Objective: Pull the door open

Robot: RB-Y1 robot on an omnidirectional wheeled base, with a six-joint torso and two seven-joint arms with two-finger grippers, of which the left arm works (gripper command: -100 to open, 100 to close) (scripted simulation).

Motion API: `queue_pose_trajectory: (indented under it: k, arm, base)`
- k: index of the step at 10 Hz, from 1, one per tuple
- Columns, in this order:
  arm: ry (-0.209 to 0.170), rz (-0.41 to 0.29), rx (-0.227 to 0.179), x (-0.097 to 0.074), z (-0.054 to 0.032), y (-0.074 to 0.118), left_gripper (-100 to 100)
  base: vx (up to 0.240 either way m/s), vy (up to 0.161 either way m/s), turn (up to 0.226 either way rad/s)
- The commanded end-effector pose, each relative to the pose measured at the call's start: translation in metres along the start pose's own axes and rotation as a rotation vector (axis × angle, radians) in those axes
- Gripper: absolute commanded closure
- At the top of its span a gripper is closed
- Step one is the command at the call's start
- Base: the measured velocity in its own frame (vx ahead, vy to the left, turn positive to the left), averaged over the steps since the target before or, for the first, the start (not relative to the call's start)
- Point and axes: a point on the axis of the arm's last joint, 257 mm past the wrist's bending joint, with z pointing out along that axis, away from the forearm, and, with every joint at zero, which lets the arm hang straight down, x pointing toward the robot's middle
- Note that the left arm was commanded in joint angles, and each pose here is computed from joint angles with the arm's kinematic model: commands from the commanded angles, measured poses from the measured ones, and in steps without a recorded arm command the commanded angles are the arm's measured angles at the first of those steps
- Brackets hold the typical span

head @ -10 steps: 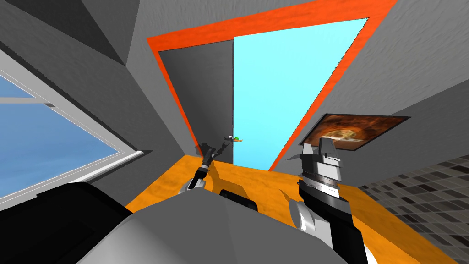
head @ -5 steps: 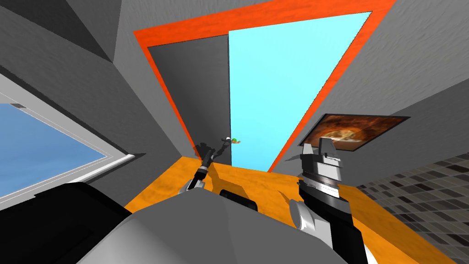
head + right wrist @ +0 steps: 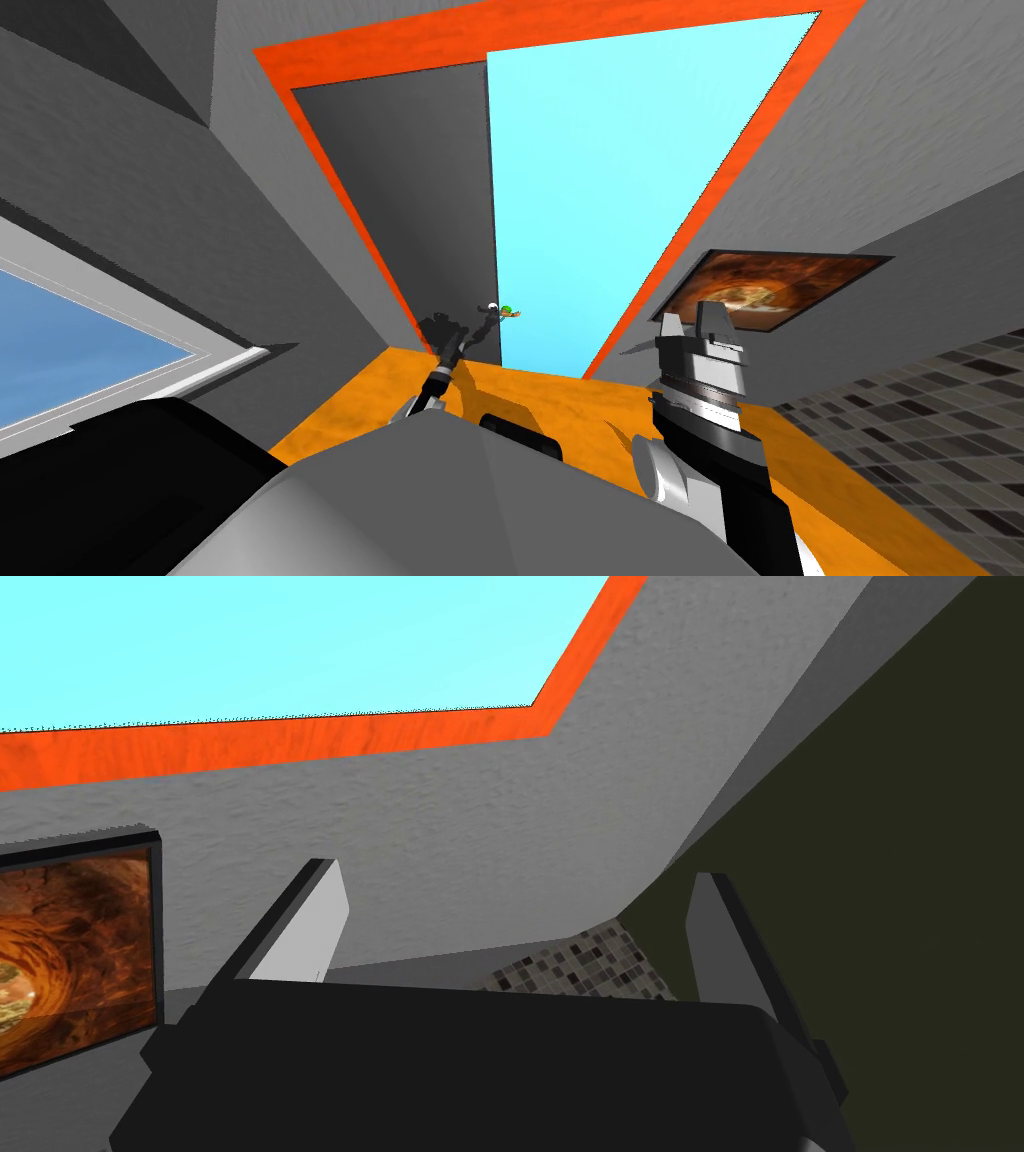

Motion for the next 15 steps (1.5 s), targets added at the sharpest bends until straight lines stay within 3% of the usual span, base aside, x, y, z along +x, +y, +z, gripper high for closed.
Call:
queue_pose_trajectory:
  k: [1, 10, 13, 14, 15]
  arm:
    - [-0.004, 0.002, -0.013, -0.004, -0.0021, 0.007, -100]
    - [-0.031, 0.014, -0.102, -0.027, -0.0238, 0.05, -100]
    - [-0.034, 0.015, -0.11, -0.028, -0.0251, 0.054, -100]
    - [-0.08, 0.034, -0.135, -0.057, -0.0378, 0.059, -100]
    - [-0.109, 0.045, -0.147, -0.075, -0.0448, 0.061, -100]
  base:
    - [0.113, -0.027, -0.05]
    - [0.141, -0.018, -0.045]
    - [0.099, -0.013, -0.025]
    - [-0.005, 0.008, 0.005]
    - [-0.008, 0.019, -0.018]
